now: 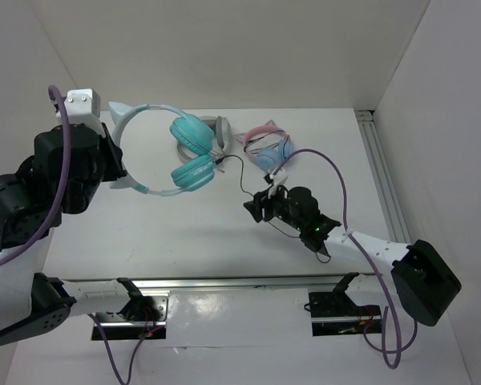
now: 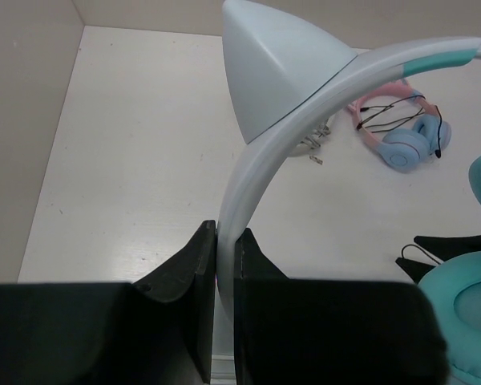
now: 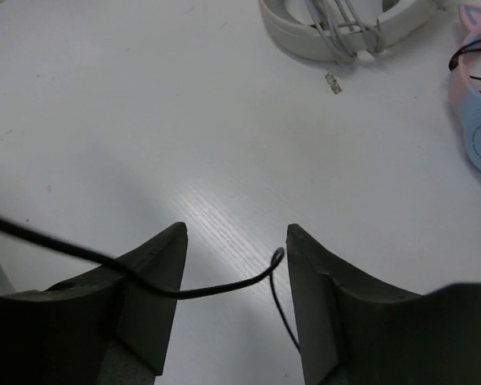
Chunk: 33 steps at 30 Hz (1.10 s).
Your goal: Wrap the headphones
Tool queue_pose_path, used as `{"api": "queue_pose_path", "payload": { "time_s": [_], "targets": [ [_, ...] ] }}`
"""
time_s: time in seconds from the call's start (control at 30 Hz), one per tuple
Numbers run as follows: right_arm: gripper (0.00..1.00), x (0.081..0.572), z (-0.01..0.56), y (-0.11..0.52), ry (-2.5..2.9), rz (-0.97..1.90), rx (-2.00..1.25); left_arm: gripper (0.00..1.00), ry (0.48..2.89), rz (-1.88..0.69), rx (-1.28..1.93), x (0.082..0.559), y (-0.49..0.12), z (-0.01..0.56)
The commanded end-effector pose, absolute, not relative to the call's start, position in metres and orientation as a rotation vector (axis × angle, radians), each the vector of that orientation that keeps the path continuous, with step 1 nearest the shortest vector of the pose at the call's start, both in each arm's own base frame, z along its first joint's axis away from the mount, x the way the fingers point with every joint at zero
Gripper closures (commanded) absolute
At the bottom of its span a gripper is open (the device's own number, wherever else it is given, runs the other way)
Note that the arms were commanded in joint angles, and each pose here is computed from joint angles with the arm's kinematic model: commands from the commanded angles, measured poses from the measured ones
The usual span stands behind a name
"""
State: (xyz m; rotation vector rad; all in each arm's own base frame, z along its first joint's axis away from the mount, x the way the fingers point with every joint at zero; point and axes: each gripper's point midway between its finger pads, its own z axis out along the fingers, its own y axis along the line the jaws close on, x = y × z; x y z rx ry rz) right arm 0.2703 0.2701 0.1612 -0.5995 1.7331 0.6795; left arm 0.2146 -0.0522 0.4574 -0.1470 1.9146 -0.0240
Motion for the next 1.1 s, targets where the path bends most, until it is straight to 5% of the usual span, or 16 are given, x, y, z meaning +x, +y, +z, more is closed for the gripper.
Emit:
{"api": "queue_pose_path", "payload": {
  "time_s": [0.0, 0.03, 0.1, 0.3, 0.7, 0.83, 1.07],
  "targets": [
    [0.41, 0.288, 0.171, 0.265, 1.681, 0.724, -0.519, 1.0, 1.808, -0.098, -0.246, 0.215, -0.046, 0.485],
    [0.45, 0.288, 0.17, 0.262, 1.68, 0.736, -0.511, 1.0, 1.812, -0.083, -0.248, 0.214, -0.044, 0.484],
    [0.73, 0.291, 0.174, 0.258, 1.655, 0.759, -0.482, 1.0, 1.822, -0.08, -0.251, 0.215, -0.046, 0.48],
    [0.99, 0.303, 0.193, 0.262, 1.622, 0.768, -0.444, 1.0, 1.836, -0.104, -0.24, 0.22, -0.055, 0.472],
    [1.0, 0.265, 0.184, 0.208, 1.759, 0.442, -0.2, 1.0, 1.77, 0.271, -0.388, 0.247, -0.024, 0.446],
    [1.0, 0.244, 0.215, 0.18, 1.743, 0.326, -0.102, 1.0, 1.79, 0.455, -0.215, 0.274, -0.039, 0.408],
    [1.0, 0.232, 0.258, 0.184, 1.704, 0.27, -0.144, 1.0, 1.955, 0.415, 0.207, 0.298, -0.109, 0.333]
  ]
}}
